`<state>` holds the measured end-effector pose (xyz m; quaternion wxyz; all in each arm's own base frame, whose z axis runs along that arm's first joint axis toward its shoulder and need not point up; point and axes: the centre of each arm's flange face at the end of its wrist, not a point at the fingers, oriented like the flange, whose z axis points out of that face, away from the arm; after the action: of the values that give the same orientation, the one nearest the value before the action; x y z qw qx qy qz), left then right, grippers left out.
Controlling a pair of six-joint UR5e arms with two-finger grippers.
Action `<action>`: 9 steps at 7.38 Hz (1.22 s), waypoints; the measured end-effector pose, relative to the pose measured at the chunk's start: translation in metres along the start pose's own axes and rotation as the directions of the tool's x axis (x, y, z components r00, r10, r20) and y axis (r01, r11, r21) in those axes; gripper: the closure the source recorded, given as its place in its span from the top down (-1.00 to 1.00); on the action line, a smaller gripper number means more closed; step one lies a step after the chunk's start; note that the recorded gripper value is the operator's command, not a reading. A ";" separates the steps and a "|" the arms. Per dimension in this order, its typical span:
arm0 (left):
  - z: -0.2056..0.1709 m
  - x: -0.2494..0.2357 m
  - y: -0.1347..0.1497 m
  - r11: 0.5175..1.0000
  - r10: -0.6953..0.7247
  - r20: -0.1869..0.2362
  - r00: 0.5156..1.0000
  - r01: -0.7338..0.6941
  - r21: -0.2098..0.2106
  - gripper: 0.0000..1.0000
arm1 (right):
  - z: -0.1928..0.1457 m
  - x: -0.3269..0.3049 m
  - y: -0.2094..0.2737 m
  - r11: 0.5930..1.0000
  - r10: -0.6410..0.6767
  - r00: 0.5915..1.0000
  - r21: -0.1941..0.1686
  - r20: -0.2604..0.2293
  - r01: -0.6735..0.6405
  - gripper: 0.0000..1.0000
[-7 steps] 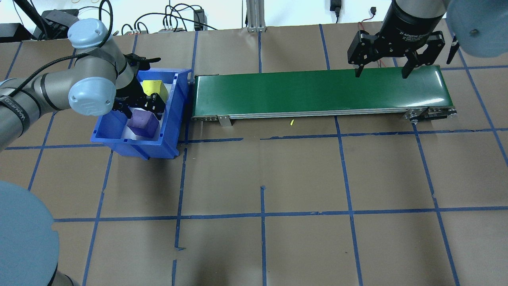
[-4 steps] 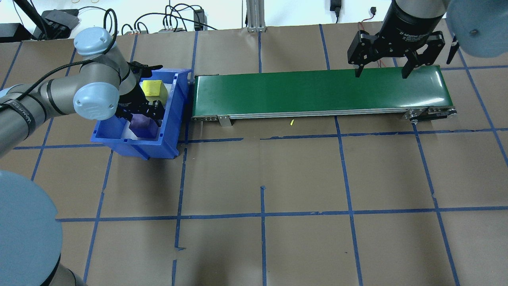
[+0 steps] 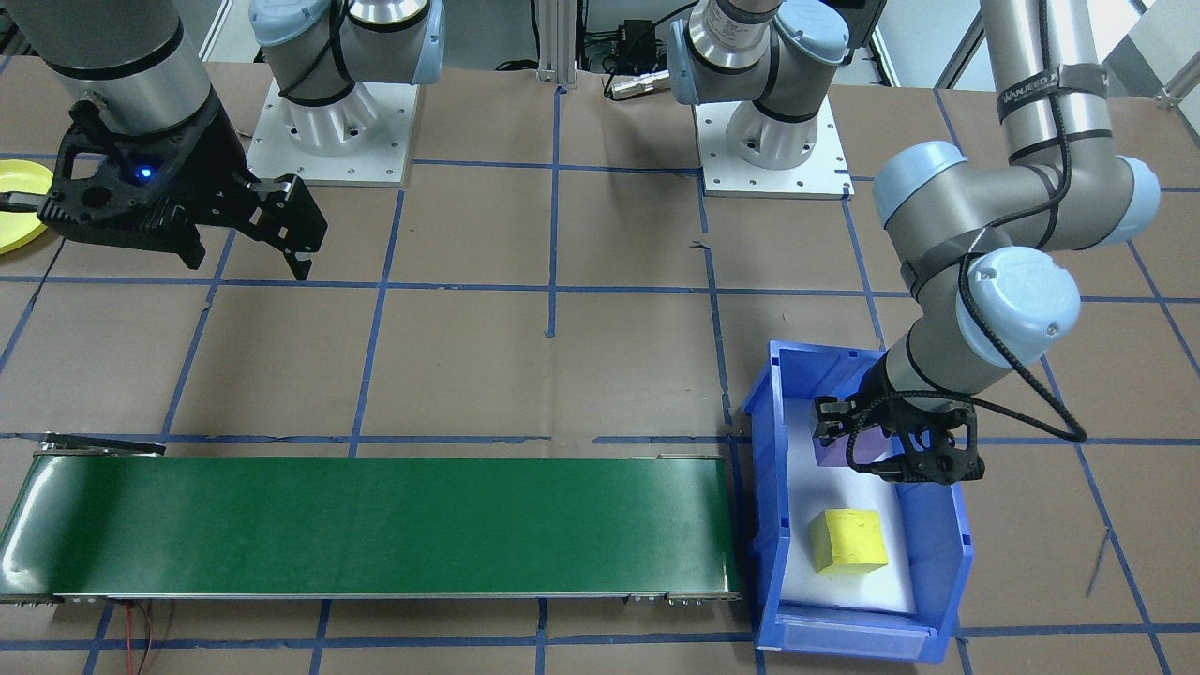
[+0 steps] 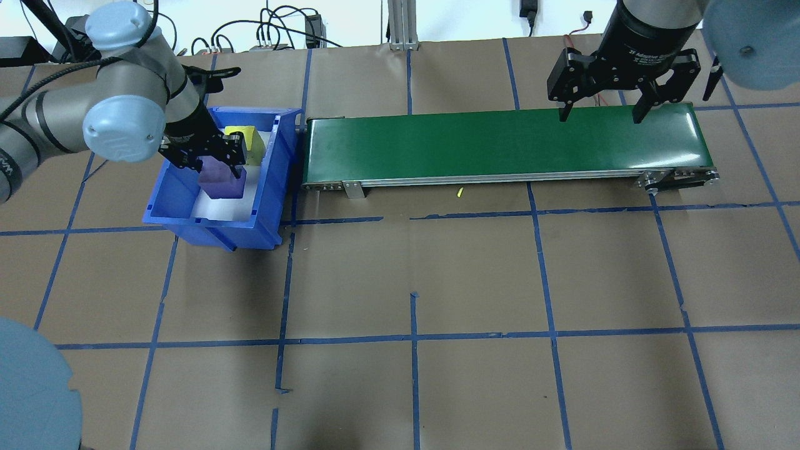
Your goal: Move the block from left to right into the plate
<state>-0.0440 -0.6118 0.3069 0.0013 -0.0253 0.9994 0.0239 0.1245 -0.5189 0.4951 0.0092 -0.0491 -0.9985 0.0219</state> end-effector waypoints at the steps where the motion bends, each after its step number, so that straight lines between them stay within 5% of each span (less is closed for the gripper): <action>1: -0.031 0.015 -0.003 0.999 -0.036 -0.030 0.999 0.037 0.026 -0.44 | 0.000 0.000 0.000 1.000 -0.001 1.000 -0.001 0.000 0.001 1.00; 3: -0.067 0.066 -0.010 0.992 -0.088 -0.070 0.994 0.094 0.081 -0.44 | 0.001 0.000 0.000 1.000 -0.001 1.000 -0.001 0.000 0.001 1.00; 6: -0.037 0.146 -0.028 0.986 -0.071 -0.091 0.993 0.084 0.145 -0.36 | 0.001 0.000 0.000 1.000 -0.003 1.000 -0.002 -0.001 0.003 1.00; 8: -0.011 0.170 -0.037 0.982 -0.070 -0.101 0.992 0.087 0.170 -0.08 | 0.000 0.000 0.000 1.000 -0.003 1.000 -0.001 0.000 0.003 1.00; 9: 0.000 0.177 -0.038 0.979 -0.066 -0.106 0.992 0.085 0.185 0.99 | 0.001 0.000 0.000 1.000 -0.003 1.000 -0.002 -0.002 0.003 1.00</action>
<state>-0.2190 -0.6587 0.3047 -0.0450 -0.0644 0.9943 -0.0726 0.1243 -0.5187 0.4945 0.0100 -0.0477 -0.9986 0.0210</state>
